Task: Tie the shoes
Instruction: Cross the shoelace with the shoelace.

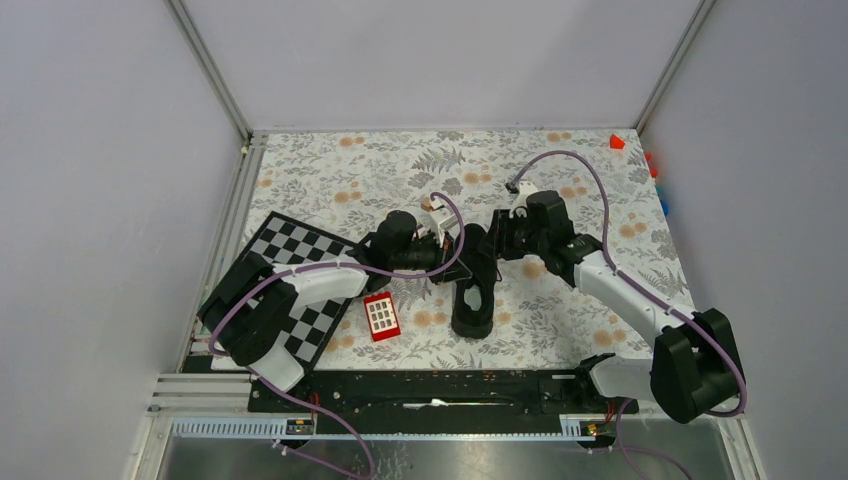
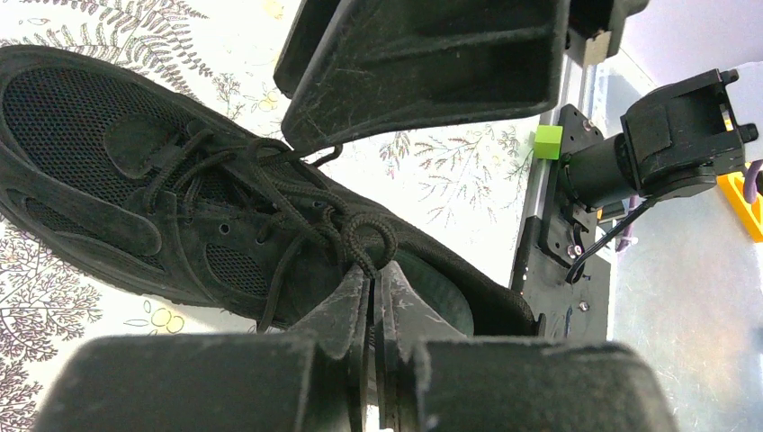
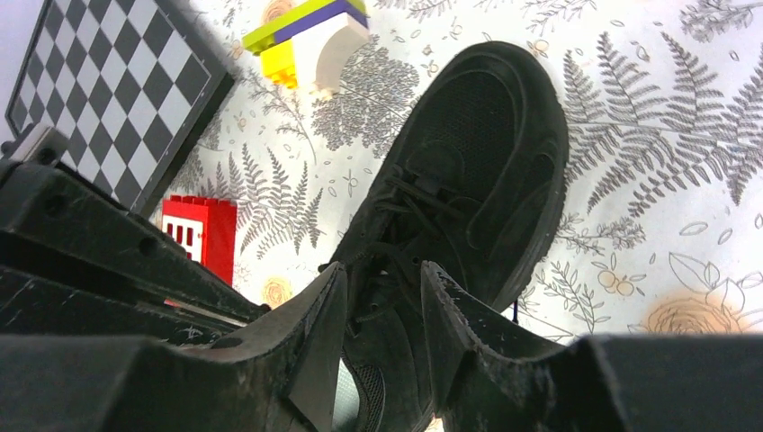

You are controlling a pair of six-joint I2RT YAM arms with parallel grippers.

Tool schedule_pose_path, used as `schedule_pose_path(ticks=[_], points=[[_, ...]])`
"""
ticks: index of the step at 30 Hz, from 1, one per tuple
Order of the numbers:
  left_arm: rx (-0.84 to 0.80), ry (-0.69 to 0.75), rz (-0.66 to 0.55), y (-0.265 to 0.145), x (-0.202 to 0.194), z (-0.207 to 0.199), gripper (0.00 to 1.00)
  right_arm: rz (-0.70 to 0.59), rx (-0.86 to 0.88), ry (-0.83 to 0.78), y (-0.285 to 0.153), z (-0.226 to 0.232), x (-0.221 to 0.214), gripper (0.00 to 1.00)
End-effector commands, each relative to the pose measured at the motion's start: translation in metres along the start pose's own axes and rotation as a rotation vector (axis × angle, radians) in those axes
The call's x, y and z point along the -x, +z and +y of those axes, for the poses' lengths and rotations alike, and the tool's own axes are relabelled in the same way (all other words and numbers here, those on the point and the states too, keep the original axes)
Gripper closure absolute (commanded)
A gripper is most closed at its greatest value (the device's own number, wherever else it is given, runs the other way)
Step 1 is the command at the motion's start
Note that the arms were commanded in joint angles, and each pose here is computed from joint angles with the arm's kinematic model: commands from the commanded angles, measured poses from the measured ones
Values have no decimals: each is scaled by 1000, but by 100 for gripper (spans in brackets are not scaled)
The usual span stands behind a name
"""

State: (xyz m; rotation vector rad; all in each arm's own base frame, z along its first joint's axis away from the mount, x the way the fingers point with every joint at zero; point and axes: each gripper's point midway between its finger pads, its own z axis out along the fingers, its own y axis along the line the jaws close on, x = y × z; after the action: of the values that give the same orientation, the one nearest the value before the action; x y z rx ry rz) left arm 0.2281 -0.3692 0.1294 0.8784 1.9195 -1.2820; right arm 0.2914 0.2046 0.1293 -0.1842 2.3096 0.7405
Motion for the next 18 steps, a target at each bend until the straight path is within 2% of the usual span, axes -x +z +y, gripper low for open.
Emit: schedule_pose_path(ticks=[1, 18], points=[[-45, 56, -46, 2, 23, -13, 100, 32, 91, -118, -4, 15, 4, 57], [-54, 56, -35, 3, 23, -14, 100, 59, 125, -24, 8, 12, 7, 58]])
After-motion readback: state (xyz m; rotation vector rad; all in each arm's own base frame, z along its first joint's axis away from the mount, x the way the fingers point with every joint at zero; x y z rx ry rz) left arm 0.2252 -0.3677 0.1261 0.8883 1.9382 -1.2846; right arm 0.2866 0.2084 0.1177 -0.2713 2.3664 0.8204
